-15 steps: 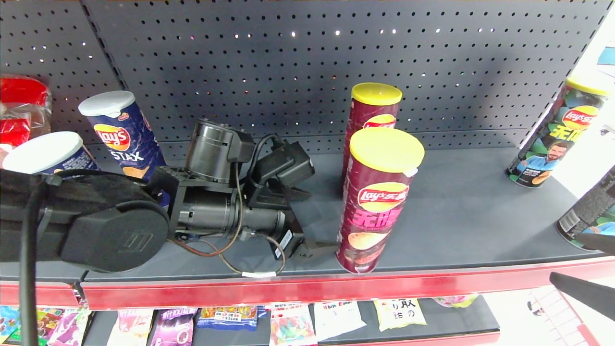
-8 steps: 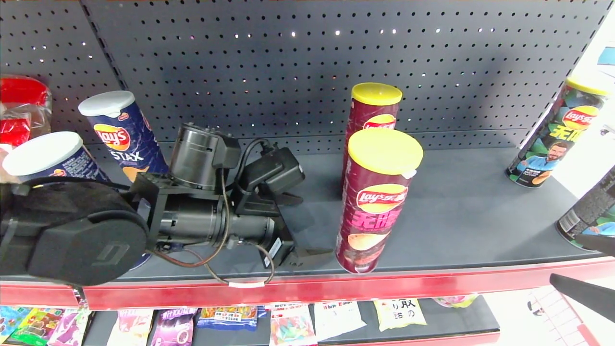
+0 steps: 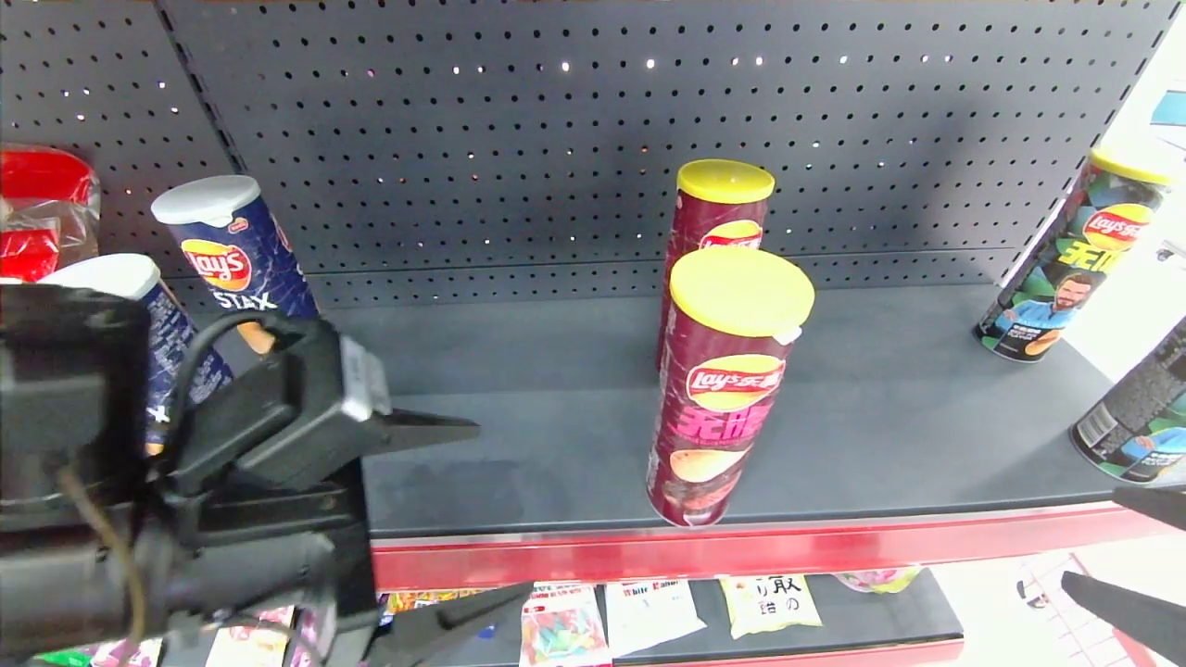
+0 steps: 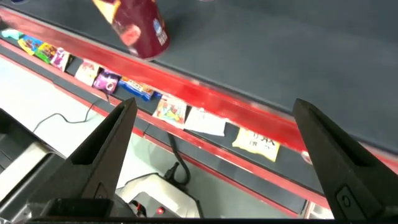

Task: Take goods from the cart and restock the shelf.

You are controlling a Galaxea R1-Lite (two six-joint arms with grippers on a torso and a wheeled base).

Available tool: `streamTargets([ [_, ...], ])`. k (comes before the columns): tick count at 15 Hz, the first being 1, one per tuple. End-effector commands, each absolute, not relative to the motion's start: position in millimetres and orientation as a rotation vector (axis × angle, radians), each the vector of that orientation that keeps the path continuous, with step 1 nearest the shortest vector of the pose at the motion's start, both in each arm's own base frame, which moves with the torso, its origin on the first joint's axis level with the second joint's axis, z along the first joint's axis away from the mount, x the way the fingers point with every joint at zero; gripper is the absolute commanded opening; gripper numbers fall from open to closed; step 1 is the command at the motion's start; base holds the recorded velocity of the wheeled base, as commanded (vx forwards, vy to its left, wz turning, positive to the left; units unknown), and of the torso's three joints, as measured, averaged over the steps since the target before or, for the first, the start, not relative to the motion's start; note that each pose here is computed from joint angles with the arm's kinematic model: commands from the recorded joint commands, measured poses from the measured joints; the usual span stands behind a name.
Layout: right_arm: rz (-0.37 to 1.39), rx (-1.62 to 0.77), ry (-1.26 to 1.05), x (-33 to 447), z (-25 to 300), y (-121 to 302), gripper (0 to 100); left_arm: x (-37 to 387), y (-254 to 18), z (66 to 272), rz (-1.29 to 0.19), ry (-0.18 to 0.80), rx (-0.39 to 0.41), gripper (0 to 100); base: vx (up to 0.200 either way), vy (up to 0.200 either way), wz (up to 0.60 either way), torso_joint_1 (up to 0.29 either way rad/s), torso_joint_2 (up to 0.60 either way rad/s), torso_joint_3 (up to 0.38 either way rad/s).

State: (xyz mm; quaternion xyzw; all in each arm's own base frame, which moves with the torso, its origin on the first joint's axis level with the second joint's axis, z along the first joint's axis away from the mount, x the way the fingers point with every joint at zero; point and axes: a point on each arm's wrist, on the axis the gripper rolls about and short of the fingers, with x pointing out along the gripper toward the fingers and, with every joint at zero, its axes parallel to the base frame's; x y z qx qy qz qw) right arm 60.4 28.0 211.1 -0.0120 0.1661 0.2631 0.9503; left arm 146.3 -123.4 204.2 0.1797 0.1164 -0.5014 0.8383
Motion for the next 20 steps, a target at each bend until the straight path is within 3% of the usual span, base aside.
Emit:
streamTargets([
  [1, 0.477, -0.032, 0.319, 43.9, 194.8, 20.0, 100, 68.3, -55.1, 197.1, -0.878, 0.166, 0.332, 100, 0.000, 0.000, 0.00, 0.000, 0.00, 0.000],
  [3, 0.398, -0.038, 0.271, 27.5, 183.8, 11.5, 100, 23.7, -18.3, 186.0, -0.713, 0.206, 0.225, 100, 0.000, 0.000, 0.00, 0.000, 0.00, 0.000],
  [7, 0.363, -0.038, 0.253, 1.4, 152.5, 0.3, 100, -19.0, 5.1, 169.5, -0.502, 0.218, 0.094, 100, 0.000, 0.000, 0.00, 0.000, 0.00, 0.000],
  [13, 0.292, -0.042, 0.234, -20.3, 133.1, -10.0, 100, -42.9, 11.6, 145.9, -0.377, 0.268, 0.055, 100, 0.000, 0.000, 0.00, 0.000, 0.00, 0.000],
  [16, 0.189, -0.046, 0.248, -28.2, 121.3, -13.2, 100, -43.2, 7.0, 140.5, -0.176, 0.302, -0.063, 100, 0.000, 0.000, 0.00, 0.000, 0.00, 0.000],
  [20, 0.009, -0.029, 0.277, -28.7, 117.8, -8.2, 100, -47.3, 3.3, 119.2, -0.025, 0.333, -0.072, 100, 0.000, 0.000, 0.00, 0.000, 0.00, 0.000],
])
